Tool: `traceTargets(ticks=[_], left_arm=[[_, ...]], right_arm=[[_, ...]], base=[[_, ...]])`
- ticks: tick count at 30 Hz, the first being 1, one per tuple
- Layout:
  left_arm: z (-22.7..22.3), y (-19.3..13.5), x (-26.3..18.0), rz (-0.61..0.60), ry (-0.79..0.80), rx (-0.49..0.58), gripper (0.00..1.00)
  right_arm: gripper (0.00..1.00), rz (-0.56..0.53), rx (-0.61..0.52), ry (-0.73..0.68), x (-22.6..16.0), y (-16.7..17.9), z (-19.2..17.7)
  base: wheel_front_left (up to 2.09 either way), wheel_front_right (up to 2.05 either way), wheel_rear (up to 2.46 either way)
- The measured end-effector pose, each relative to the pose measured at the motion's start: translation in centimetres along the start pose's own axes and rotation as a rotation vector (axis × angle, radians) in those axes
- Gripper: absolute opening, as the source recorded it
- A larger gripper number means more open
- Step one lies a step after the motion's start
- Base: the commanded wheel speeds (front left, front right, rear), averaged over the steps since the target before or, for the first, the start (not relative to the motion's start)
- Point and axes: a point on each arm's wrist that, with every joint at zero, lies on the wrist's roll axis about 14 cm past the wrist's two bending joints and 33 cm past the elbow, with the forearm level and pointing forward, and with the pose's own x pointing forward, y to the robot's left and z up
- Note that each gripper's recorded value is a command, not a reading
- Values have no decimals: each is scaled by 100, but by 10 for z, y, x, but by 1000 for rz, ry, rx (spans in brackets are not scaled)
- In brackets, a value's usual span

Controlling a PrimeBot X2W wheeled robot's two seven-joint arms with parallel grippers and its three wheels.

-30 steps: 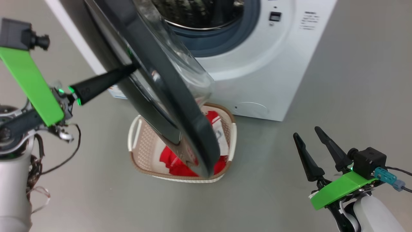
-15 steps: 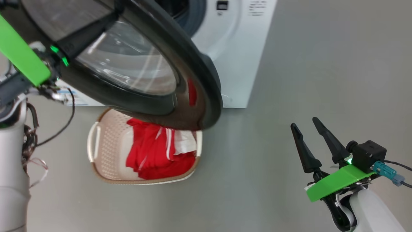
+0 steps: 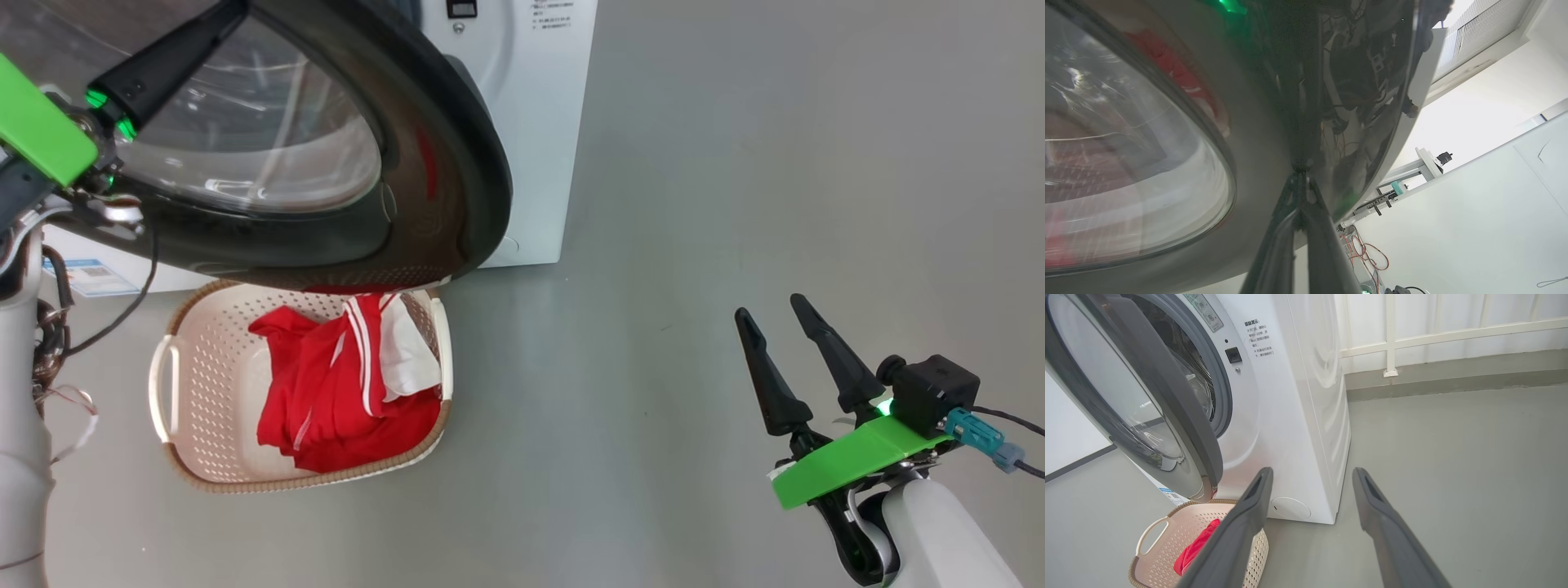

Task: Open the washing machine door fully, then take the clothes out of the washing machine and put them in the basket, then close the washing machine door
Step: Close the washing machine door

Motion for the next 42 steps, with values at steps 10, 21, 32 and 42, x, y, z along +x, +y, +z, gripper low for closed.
traceTargets(ticks=[10, 21, 32, 42], left_arm=[[-10, 10, -28, 61, -30, 0, 0], [-52, 51, -82, 227, -110, -58, 100], [-97, 96, -131, 404, -247, -129, 100], [-131, 136, -160, 566, -356, -114, 100]], right_arm=[[100, 41, -13, -14, 4, 12, 7], [100, 94, -28, -30, 5, 28, 15], [100, 88, -44, -28, -3, 23, 17], [100, 13, -48, -15, -22, -1, 14]], base=[[0, 0, 0], [0, 0, 0], [0, 0, 0], [0, 0, 0]])
